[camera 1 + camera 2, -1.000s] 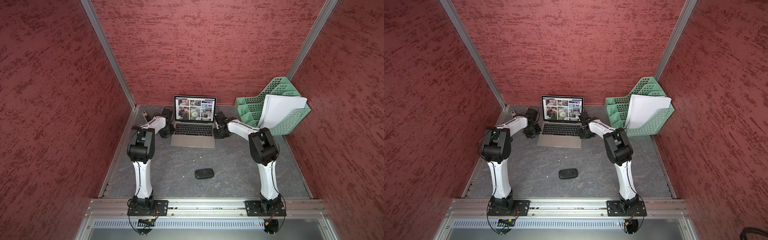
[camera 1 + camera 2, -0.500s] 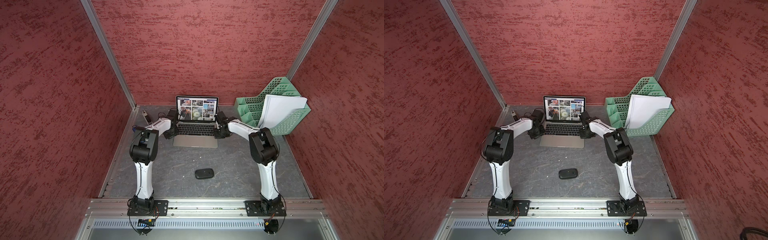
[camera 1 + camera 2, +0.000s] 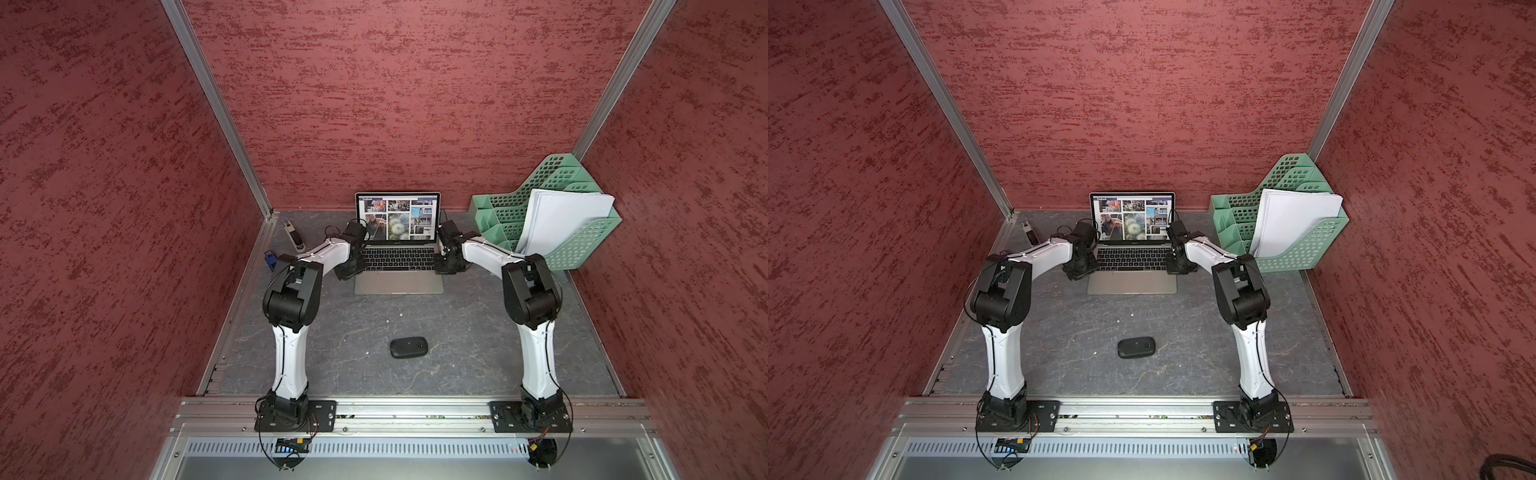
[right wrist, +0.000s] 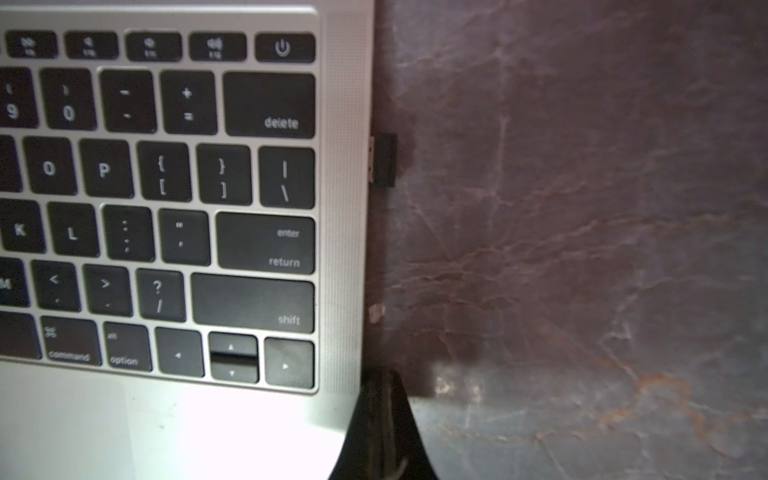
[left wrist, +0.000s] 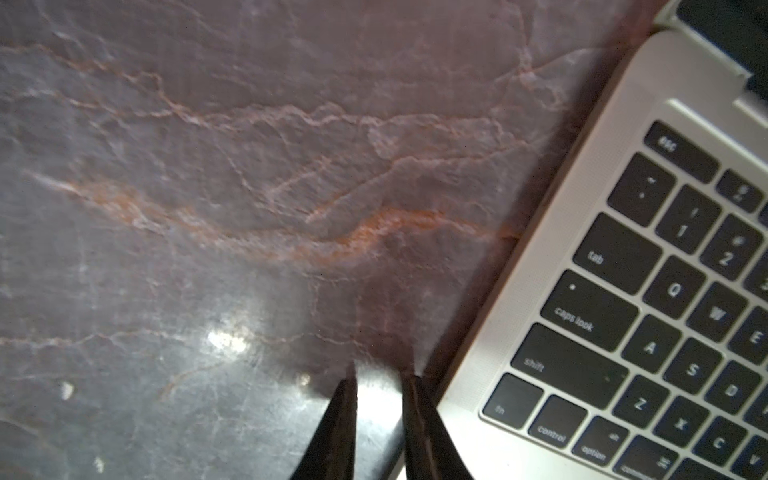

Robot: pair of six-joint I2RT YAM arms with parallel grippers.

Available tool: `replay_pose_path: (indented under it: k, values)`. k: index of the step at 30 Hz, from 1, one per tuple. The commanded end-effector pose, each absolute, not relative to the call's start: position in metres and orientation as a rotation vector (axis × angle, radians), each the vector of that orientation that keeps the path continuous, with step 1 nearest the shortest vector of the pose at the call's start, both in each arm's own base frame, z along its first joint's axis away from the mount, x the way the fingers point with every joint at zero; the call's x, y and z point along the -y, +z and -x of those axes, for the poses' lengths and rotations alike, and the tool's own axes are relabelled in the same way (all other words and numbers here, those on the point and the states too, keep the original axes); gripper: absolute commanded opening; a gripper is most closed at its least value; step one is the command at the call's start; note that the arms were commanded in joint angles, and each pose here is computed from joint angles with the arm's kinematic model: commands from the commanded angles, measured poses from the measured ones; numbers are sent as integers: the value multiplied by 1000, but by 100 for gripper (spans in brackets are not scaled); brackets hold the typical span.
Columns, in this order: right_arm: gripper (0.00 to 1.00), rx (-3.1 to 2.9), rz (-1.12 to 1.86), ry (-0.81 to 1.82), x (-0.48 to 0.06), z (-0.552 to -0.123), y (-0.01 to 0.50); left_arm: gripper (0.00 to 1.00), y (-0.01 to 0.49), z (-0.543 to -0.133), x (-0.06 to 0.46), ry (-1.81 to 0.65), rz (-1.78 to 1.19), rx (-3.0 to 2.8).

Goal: Remove the wireless mouse receiver from the laptop
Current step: Move the laptop to the center of the board.

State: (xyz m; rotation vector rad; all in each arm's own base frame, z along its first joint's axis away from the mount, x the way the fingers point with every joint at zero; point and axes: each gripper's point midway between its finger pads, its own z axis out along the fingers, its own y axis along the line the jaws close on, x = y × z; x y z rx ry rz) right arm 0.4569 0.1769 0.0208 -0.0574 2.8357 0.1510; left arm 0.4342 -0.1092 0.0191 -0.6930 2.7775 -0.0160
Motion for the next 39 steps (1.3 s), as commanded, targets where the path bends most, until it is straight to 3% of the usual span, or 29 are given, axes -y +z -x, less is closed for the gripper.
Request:
replay_pose_path:
  k: [1,9,10,12,14,20,22,23,28,33,39]
  values:
    - [0,-2933,67,98,-167,-437,-9,23,-12,-392,159,-186,635,-2989]
    - [0,-2934,55,81,-164,-434,-8,27,-6,-396,145,-67,603,-2963]
    - [0,-2927,53,55,-161,-435,-6,33,-3,-399,142,-46,593,-2955]
    - [8,-2900,50,-20,-152,-438,5,54,7,-406,138,-18,575,-2930]
    - [15,-2850,63,-122,-139,-443,26,65,21,-415,134,-9,554,-2897]
    - [69,-2593,187,-268,-115,-455,145,78,105,-449,126,-6,445,-2709]
    - [93,-2522,255,-186,-122,-450,183,100,143,-456,119,13,407,-2621]
    - [98,-2503,283,-142,-127,-447,196,100,158,-458,115,21,396,-2586]
    - [98,-2355,503,78,-153,-419,251,100,242,-454,101,1,300,-2368]
    - [98,-2065,890,138,-170,-378,311,100,325,-425,118,-237,72,-2036]
    - [98,-1823,1511,289,-189,-297,314,100,353,-380,139,-415,-216,-1751]
